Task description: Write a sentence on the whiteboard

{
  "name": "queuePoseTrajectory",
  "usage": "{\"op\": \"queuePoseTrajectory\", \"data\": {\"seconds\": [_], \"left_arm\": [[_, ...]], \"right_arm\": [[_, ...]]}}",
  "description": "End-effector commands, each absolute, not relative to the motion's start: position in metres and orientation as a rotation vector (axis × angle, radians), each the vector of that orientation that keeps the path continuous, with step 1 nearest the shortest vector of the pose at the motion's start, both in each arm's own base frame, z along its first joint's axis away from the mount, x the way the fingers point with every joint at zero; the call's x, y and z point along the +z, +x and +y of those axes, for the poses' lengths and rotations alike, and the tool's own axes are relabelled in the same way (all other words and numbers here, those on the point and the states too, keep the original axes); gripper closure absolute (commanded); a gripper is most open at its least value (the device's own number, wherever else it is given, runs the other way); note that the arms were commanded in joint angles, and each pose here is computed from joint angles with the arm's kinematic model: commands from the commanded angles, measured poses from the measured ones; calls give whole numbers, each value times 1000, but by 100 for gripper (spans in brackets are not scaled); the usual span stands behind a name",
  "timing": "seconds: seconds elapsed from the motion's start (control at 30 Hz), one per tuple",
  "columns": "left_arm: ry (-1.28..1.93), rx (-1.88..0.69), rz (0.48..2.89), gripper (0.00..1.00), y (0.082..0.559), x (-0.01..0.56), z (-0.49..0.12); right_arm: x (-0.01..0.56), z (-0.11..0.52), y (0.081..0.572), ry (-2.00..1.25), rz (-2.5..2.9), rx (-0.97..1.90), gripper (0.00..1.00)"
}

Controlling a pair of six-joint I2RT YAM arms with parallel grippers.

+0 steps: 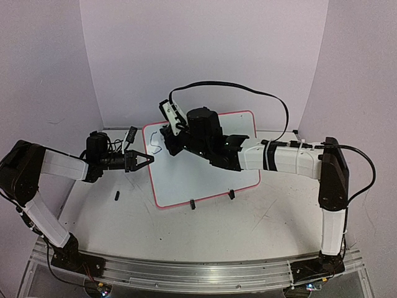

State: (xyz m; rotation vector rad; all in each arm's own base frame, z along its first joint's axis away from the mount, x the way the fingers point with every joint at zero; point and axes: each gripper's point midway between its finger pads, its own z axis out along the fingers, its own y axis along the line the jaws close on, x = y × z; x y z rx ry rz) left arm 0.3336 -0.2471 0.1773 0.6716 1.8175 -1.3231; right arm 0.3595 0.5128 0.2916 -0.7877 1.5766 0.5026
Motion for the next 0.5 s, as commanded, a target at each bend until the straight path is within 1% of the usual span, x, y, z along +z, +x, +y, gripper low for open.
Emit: {"op": "queuePoseTrajectory", "data": {"seconds": [0.0,0.17,0.47], "left_arm": [[634,-1232,1826,100,349,175,-242],[636,-1237,1825,100,350,176,-242],[636,-1237,1826,100,350,176,-242]], "right_arm": [[302,510,361,-766,1565,496,100],[298,505,364,-753,1577,457,100],[294,509,364,-763,1579,474,100]]}}
